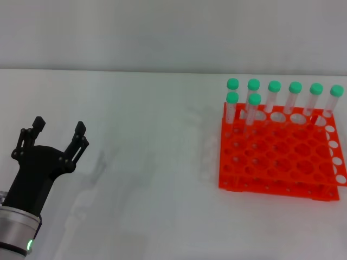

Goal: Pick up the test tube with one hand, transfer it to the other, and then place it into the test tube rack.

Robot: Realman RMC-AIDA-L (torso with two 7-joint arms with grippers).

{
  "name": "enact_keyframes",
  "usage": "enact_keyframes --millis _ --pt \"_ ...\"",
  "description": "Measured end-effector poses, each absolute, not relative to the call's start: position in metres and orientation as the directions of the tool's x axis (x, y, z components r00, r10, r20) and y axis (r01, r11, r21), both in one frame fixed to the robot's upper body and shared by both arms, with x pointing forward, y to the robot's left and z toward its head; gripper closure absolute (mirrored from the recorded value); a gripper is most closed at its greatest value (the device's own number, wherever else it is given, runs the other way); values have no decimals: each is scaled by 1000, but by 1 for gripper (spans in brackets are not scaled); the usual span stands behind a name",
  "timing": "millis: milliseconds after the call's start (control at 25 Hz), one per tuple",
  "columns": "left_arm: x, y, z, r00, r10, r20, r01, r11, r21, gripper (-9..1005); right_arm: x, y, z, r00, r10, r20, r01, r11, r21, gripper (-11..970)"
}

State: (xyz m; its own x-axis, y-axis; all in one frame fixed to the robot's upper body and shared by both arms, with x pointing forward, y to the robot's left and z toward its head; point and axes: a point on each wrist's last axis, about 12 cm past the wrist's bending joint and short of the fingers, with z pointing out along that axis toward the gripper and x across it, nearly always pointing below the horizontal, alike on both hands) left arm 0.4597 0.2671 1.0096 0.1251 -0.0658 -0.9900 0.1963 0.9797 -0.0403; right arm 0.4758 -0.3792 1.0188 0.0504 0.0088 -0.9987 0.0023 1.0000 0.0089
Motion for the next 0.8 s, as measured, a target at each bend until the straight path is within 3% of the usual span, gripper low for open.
enact_keyframes --millis 800 --pt "462 274 1010 120 -123 -985 143 984 -105 116 464 -385 1014 32 21 -999 30 999 22 85"
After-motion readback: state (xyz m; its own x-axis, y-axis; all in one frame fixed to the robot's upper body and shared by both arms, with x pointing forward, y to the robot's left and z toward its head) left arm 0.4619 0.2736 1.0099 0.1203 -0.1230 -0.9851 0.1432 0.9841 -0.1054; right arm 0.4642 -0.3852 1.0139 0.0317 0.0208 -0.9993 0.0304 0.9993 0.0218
